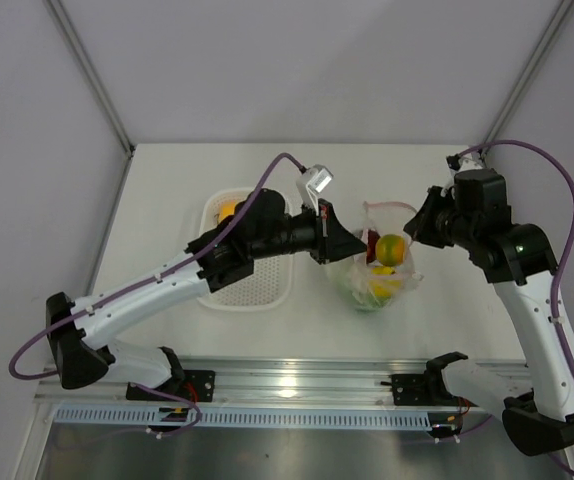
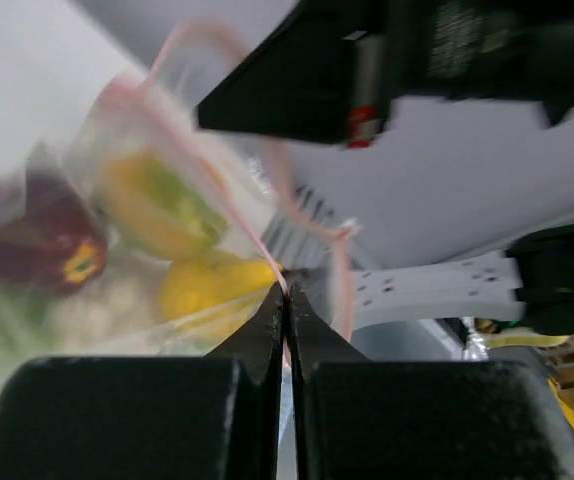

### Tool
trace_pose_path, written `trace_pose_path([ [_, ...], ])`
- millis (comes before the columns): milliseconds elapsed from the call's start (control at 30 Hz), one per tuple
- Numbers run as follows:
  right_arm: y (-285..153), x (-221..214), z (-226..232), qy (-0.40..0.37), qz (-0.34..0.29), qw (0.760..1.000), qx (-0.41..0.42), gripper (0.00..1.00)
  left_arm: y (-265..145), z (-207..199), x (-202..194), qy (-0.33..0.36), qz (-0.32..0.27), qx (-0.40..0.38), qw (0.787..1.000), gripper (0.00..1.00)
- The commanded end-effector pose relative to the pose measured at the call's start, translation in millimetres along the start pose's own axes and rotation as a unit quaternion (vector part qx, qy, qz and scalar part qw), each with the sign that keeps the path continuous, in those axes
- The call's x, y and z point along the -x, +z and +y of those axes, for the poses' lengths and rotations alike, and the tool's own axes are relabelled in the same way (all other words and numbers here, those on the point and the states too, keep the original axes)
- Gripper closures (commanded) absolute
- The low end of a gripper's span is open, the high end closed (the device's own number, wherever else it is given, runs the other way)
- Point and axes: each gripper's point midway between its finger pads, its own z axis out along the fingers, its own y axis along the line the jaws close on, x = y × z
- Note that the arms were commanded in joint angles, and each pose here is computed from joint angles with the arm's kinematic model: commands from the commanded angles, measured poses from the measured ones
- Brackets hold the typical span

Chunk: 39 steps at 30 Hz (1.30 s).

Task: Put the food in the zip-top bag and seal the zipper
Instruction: Adjust the zipper on the food storage bag.

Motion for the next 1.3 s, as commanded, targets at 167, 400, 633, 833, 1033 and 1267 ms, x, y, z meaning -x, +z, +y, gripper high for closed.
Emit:
trace_pose_path([
  [167,2,-5,-33,-0.011,-0.026,0.998,-0.063,1.0,7,8,-28,-0.039,0.037,-0.054,0.997,0.99],
  [400,-1,9,-28,-0.021,-0.03,0.997,-0.062,1.0,1,37,-26,-0.052,0.035,-0.025,0.998,0.99],
  [633,-36,27,-7,-0.012,-0.066,0.998,-0.022,1.0,-26,3,4,-0.025,-0.015,-0.052,0.998,0.99],
  [833,10,-14,-37,-0.008,-0.011,0.998,-0.059,1.0,7,55,-43,-0.043,0.081,0.006,0.996,0.99],
  [1033,-11,5,-33,-0.018,-0.043,0.997,-0.063,1.0,14,55,-15,-0.008,0.061,0.028,0.998,0.99],
  [1267,-22,14,-32,-0.026,-0.057,0.996,-0.067,1.0,-1,55,6,0.024,0.029,0.057,0.998,0.5],
])
